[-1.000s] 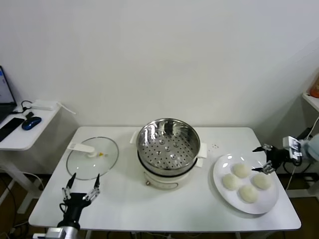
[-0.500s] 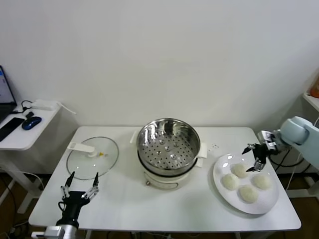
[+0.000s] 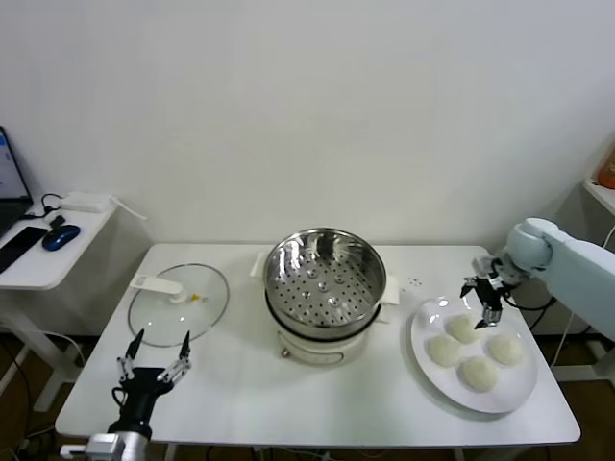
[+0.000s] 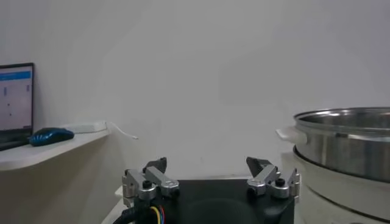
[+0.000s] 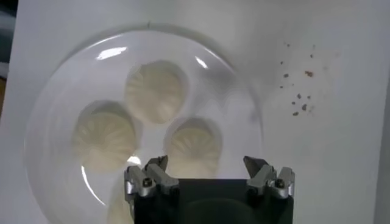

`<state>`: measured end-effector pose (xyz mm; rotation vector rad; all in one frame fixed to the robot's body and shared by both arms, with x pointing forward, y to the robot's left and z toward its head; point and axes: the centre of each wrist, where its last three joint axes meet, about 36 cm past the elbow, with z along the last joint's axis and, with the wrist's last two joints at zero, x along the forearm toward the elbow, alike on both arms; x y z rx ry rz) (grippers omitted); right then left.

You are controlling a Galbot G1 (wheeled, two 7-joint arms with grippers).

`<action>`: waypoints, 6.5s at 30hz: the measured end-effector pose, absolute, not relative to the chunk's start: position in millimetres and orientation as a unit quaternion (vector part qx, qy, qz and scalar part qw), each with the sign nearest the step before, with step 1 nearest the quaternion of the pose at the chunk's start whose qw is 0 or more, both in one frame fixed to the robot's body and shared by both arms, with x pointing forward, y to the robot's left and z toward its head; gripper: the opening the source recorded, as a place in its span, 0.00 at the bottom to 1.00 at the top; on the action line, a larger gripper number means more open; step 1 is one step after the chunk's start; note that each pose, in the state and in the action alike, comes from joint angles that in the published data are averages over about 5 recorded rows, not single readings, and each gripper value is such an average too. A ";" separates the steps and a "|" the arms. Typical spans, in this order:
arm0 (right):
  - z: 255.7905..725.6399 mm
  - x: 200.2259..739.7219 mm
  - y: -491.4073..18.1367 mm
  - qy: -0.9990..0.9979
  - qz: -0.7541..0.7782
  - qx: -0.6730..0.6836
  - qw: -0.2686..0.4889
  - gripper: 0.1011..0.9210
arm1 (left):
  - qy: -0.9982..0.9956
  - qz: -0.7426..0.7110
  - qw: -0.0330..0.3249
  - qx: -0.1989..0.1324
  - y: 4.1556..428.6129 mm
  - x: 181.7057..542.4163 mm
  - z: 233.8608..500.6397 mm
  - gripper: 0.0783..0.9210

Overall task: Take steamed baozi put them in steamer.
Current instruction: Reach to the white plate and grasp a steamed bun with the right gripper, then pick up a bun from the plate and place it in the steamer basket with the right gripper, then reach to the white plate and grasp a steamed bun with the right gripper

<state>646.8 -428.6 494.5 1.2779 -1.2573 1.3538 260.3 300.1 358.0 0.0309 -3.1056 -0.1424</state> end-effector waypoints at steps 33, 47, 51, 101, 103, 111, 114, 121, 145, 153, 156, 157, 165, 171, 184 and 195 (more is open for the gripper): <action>449.6 644.3 -423.8 -0.499 0.547 0.510 0.438 0.76 | -0.999 -0.048 0.018 0.015 302.6 257.8 358.1 0.88; 458.4 641.8 -429.0 -0.510 0.543 0.508 0.432 0.69 | -0.999 -0.048 0.019 0.017 302.9 257.0 357.6 0.88; 469.7 641.2 -427.5 -0.512 0.547 0.511 0.422 0.69 | -0.998 -0.049 0.019 0.018 303.9 256.6 357.6 0.88; 694.3 659.0 -102.3 -0.180 0.818 0.545 0.030 0.74 | -0.998 -0.059 0.013 0.026 300.5 245.5 375.1 0.88; 684.1 659.4 -93.7 -0.162 0.823 0.544 0.022 0.74 | -0.998 -0.059 0.015 0.028 301.1 244.6 374.1 0.88; 645.8 663.3 -70.4 -0.107 0.835 0.539 -0.002 0.75 | -0.998 -0.052 0.020 0.034 299.6 241.8 373.2 0.88; 631.3 665.0 -66.9 -0.093 0.836 0.540 -0.003 0.76 | -0.998 -0.046 0.020 0.036 298.5 241.3 376.2 0.88; 604.5 667.3 -63.1 -0.077 0.835 0.544 -0.003 0.77 | -0.998 -0.039 0.017 0.042 299.2 241.5 381.4 0.88; 570.3 675.9 -50.0 -0.062 0.833 0.549 -0.006 0.82 | -0.998 -0.029 0.022 0.052 301.6 237.7 379.2 0.88; 580.2 675.3 -54.1 -0.066 0.830 0.554 -0.010 0.88 | -0.998 -0.029 0.024 0.054 302.5 238.5 377.6 0.88; 589.3 673.8 -58.4 -0.066 0.829 0.555 -0.010 0.88 | -0.998 -0.029 0.024 0.054 302.5 238.5 377.2 0.88; 592.8 673.2 -60.6 -0.067 0.829 0.555 -0.010 0.88 | -0.998 -0.029 0.025 0.054 302.5 238.4 377.0 0.88; 629.9 667.9 -95.1 -0.095 0.826 0.556 0.004 0.88 | -0.998 -0.030 0.027 0.053 302.3 236.7 376.5 0.88; 658.8 665.7 -147.4 -0.176 0.805 0.564 0.059 0.88 | -0.998 -0.029 0.026 0.050 300.9 235.9 378.0 0.88; 643.1 645.7 -311.0 -0.423 0.652 0.574 0.259 0.88 | -0.999 -0.025 0.021 0.041 294.3 237.8 383.3 0.88; 578.3 617.2 -387.1 -0.520 0.543 0.551 0.363 0.88 | -0.999 -0.025 0.025 0.039 293.5 232.4 383.2 0.88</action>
